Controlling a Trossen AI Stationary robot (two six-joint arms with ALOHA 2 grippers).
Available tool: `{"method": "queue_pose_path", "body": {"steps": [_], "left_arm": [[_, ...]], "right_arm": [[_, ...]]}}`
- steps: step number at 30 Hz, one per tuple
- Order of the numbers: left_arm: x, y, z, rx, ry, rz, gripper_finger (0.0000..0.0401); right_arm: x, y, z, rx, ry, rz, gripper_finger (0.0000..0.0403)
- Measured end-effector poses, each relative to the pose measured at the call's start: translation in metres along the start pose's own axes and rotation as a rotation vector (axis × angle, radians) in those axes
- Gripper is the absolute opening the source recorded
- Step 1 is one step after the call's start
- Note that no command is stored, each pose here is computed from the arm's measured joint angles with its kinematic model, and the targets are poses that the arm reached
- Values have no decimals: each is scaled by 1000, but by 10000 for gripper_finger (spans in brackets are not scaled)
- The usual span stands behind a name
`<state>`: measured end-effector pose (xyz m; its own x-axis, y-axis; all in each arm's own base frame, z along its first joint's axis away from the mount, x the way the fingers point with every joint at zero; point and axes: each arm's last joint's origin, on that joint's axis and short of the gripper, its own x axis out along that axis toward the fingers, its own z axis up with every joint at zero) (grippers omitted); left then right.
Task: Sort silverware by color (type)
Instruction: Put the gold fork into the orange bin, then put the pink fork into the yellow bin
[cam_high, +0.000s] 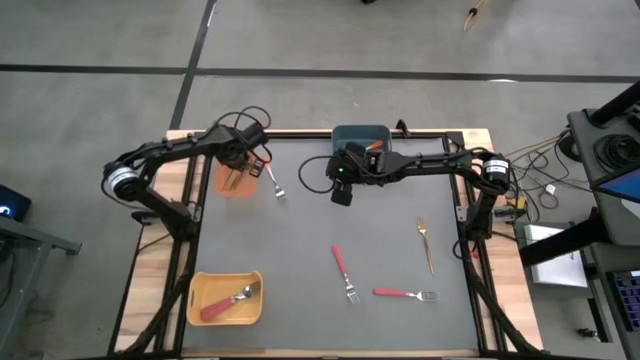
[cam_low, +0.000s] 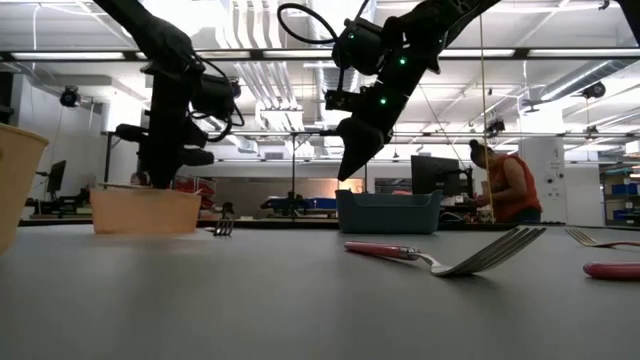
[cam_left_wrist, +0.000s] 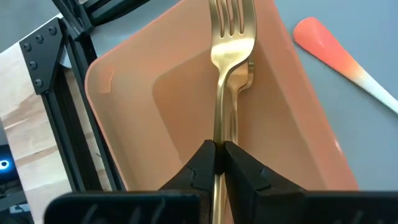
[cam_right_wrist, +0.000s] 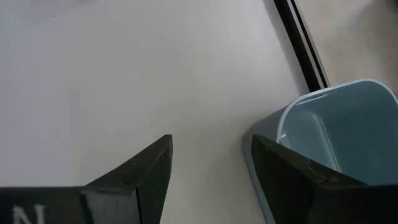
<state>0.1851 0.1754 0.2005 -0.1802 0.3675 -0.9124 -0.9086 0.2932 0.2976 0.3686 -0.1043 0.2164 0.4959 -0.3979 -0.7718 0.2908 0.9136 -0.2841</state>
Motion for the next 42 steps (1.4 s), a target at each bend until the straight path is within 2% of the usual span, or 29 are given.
{"method": "queue_pose_path", "body": {"steps": [30,42], "left_arm": [[7,-4,0,23,26,6,15],[7,-5,0,26,25,0,72]], "right_arm": [[0,0,0,6,4,1,210],[0,0,-1,13,6,1,210]]}}
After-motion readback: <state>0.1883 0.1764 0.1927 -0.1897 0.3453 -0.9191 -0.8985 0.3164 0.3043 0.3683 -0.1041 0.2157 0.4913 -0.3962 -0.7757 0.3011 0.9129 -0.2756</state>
